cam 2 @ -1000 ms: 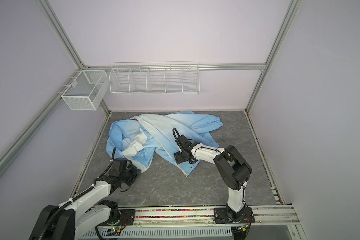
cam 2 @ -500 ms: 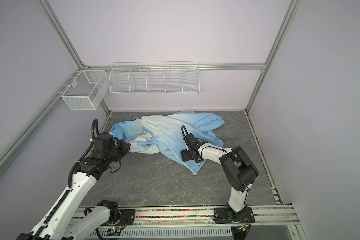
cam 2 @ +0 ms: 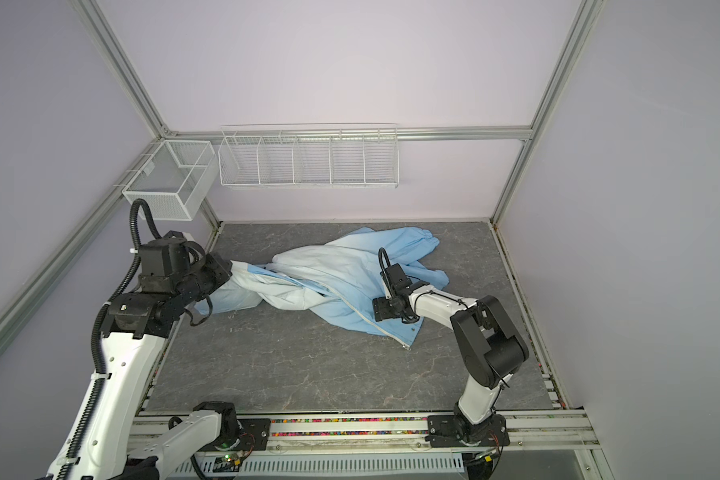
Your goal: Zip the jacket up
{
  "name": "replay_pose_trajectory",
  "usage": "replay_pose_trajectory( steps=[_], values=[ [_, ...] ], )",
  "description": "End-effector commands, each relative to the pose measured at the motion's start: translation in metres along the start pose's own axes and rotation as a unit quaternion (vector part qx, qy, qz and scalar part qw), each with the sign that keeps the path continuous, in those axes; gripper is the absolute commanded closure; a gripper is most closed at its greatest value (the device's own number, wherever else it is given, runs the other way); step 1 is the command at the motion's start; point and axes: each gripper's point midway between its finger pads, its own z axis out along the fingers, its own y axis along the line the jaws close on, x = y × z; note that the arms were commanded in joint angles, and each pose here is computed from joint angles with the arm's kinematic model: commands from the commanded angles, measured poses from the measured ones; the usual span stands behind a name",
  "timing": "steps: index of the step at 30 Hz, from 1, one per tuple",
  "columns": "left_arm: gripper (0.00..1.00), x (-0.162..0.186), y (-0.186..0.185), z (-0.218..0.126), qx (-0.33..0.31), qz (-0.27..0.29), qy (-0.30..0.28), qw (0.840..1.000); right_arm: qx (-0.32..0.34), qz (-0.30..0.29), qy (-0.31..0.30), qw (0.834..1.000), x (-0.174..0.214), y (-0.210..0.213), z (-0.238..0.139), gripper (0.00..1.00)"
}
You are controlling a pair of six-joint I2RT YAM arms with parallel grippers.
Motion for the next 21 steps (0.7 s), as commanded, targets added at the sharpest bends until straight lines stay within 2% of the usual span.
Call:
replay_pose_trajectory(
  steps=[1, 6, 15, 21],
  values=[
    [1.0, -0.018, 0.005, -0.011, -0.016, 0.013, -0.024, 0.999, 0.02, 0.031, 0.027, 0.999, 0.017, -0.023, -0.004, 0.18],
    [1.0, -0.023, 0.013, -0.013, -0.023, 0.01, -0.027, 0.999, 0.007, 0.054, 0.015, 0.998, 0.006, -0.032, -0.012, 0.17],
    [1.0, -0.01, 0.027, -0.005, -0.034, 0.007, -0.011, 0.999, 0.007, 0.064, -0.015, 0.998, -0.028, -0.042, -0.037, 0.15],
    [1.0, -0.003, 0.032, 0.004, -0.03, 0.004, -0.001, 1.0, -0.005, 0.122, -0.044, 0.991, -0.036, -0.073, -0.062, 0.13]
  ],
)
